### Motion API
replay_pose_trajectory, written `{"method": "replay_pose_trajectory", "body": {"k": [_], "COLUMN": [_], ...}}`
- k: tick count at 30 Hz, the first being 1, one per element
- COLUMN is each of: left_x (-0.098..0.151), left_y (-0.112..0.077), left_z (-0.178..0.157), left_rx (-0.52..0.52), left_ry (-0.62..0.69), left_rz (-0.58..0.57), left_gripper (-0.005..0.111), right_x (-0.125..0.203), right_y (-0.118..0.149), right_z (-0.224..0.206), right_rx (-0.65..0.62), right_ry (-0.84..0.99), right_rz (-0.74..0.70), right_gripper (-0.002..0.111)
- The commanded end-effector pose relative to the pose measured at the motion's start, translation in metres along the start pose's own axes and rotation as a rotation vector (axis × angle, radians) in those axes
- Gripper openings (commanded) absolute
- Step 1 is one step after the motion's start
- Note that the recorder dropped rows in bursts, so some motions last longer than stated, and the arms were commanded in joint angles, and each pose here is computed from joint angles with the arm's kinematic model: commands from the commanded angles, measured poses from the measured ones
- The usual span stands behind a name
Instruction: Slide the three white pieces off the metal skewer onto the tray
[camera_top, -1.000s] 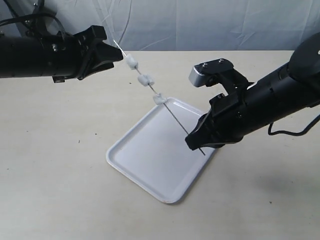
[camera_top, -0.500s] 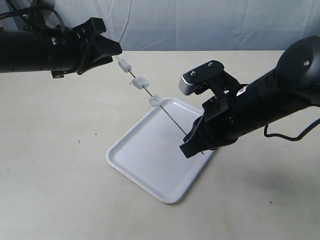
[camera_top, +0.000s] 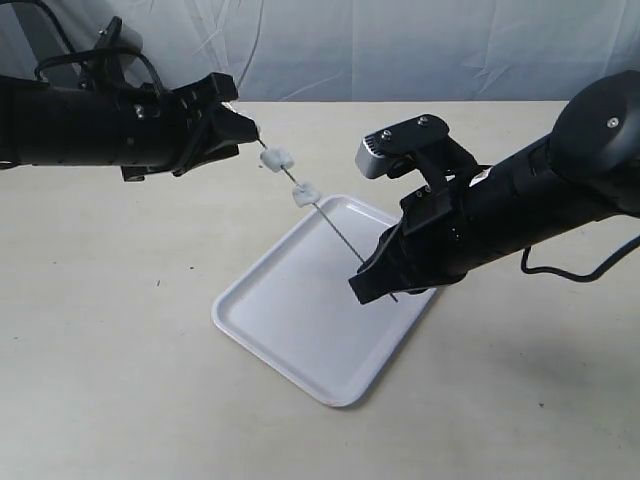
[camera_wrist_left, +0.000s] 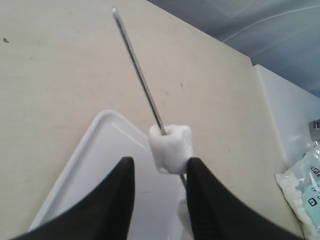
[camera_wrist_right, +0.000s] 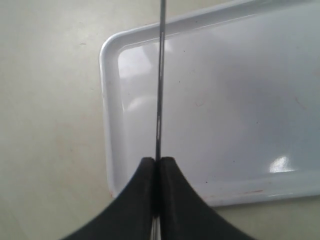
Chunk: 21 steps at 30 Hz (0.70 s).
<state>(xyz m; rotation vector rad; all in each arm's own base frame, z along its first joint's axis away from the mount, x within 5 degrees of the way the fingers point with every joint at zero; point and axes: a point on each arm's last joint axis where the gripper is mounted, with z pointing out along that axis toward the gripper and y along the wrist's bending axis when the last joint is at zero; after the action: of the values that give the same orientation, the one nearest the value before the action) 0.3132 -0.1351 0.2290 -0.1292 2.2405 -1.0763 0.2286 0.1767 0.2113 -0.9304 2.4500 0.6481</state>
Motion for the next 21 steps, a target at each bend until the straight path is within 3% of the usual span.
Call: {"method": "replay_pose_trajectory", "body": {"k": [1, 6, 21], "left_x": [-0.008, -0.02, -0.016], "left_y": [-0.005, -0.018, -0.02], "left_z": [0.001, 0.001, 0.004], "left_rx": [0.005, 0.055, 0.051], "left_ry": [-0.028, -0.052, -0.041], "left_rz": [-0.001, 0.024, 0.007], "left_gripper": [0.035, 0.035, 0.032], "right_x": [-0.002, -0.001, -0.005], "right_y": [0.003, 0.003, 0.007], "right_z": [-0.003, -0.003, -0.006], "right_rx": [-0.006, -0.012, -0.039], "right_ry": [-0.011, -0.005, -0.045], "right_rz": [-0.012, -0.012, -0.003], "right_gripper": [-0.001, -0.001, -0.001]}}
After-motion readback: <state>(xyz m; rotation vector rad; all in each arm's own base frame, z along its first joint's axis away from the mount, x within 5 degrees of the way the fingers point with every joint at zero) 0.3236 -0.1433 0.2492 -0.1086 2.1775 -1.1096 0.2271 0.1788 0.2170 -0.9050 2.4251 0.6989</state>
